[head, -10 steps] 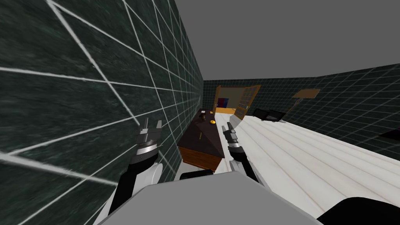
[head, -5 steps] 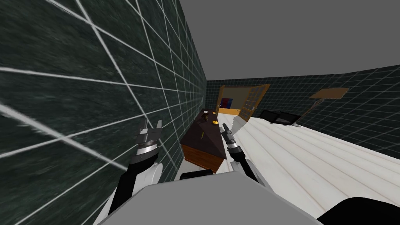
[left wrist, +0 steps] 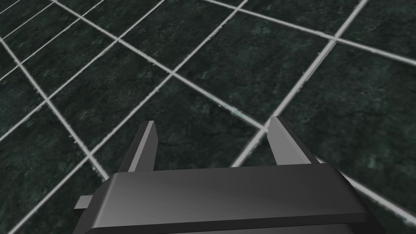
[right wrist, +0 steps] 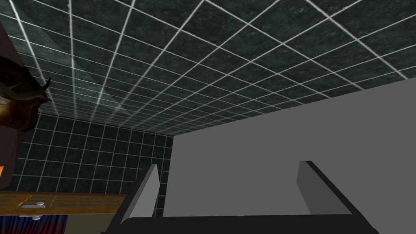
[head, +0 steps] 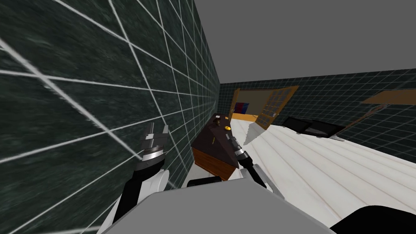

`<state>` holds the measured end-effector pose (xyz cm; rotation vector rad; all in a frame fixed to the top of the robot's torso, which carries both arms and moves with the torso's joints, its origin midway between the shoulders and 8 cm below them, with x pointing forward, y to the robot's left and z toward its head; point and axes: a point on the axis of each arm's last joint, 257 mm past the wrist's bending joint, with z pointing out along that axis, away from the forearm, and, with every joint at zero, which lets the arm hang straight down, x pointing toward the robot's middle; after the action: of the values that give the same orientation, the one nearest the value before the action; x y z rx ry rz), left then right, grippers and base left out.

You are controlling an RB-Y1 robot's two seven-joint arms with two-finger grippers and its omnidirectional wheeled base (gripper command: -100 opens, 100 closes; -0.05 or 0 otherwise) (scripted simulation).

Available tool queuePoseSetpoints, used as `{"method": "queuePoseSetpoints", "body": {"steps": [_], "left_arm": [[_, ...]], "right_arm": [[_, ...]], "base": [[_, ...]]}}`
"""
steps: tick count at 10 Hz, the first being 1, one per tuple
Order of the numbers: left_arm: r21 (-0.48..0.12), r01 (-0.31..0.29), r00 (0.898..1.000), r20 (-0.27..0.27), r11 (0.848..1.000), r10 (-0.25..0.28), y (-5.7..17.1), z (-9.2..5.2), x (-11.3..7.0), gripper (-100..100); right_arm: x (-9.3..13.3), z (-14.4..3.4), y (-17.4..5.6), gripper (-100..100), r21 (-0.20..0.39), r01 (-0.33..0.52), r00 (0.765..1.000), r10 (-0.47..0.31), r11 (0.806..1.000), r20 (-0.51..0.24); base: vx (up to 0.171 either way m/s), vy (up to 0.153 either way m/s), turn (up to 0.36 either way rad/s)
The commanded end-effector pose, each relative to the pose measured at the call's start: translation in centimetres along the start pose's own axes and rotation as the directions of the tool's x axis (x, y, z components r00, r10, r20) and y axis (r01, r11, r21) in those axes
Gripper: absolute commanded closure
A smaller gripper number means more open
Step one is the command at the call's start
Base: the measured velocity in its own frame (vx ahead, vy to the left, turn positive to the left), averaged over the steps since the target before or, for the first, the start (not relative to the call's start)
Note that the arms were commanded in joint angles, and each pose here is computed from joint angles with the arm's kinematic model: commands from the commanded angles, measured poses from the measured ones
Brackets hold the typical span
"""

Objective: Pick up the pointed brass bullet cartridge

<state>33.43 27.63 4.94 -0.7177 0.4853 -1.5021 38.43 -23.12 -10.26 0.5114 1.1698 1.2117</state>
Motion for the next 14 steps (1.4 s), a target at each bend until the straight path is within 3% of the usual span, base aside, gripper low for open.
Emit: {"method": "queuePoseSetpoints", "body": {"steps": [1, 2, 4, 7, 9, 10, 12, 13, 14], "left_arm": [[0.0, 0.0, 1.0, 0.0, 1.0, 0.0, 0.0, 0.0, 0.0, 0], [0.0, 0.0, 1.0, 0.0, 1.0, 0.0, 0.0, 0.0, 0.0, 0], [0.0, 0.0, 1.0, 0.0, 1.0, 0.0, 0.0, 0.0, 0.0, 0], [0.0, 0.0, 1.0, 0.0, 1.0, 0.0, 0.0, 0.0, 0.0, 0], [0.0, 0.0, 1.0, 0.0, 1.0, 0.0, 0.0, 0.0, 0.0, 0], [0.0, 0.0, 1.0, 0.0, 1.0, 0.0, 0.0, 0.0, 0.0, 0], [0.0, 0.0, 1.0, 0.0, 1.0, 0.0, 0.0, 0.0, 0.0, 0], [0.0, 0.0, 1.0, 0.0, 1.0, 0.0, 0.0, 0.0, 0.0, 0], [0.0, 0.0, 1.0, 0.0, 1.0, 0.0, 0.0, 0.0, 0.0, 0]], "right_arm": [[1.0, -0.1, -0.5, -100, 0.011, 0.043, 0.998, -0.042, 0.999, -0.042], [2.3, -0.4, -1.6, -100, 0.03, 0.07, 0.993, -0.067, 0.997, -0.1], [2.7, -0.5, -1.7, -100, 0.03, 0.106, 0.988, -0.102, 0.994, -0.118], [5.7, -1.7, -4.6, -100, 0.059, 0.2, 0.949, -0.178, 0.978, -0.26], [6.1, -1.8, -4.8, -100, 0.053, 0.236, 0.936, -0.213, 0.97, -0.279], [7.5, -2.8, -6.4, -100, 0.065, 0.274, 0.908, -0.236, 0.96, -0.346], [7.8, -2.9, -6.6, -100, 0.057, 0.304, 0.894, -0.264, 0.951, -0.362], [9.1, -4.1, -8.3, -100, 0.064, 0.344, 0.856, -0.285, 0.937, -0.431], [9.3, -4.3, -8.5, -100, 0.056, 0.368, 0.842, -0.307, 0.928, -0.443]], "base": [[-0.024, -0.004, 0.134], [-0.031, 0.01, 0.229], [-0.016, 0.0, 0.083], [-0.02, 0.006, 0.253], [-0.014, -0.001, 0.057], [-0.015, 0.013, 0.283], [-0.007, 0.002, 0.097], [-0.012, 0.015, 0.343], [-0.009, 0.003, 0.178]]}}
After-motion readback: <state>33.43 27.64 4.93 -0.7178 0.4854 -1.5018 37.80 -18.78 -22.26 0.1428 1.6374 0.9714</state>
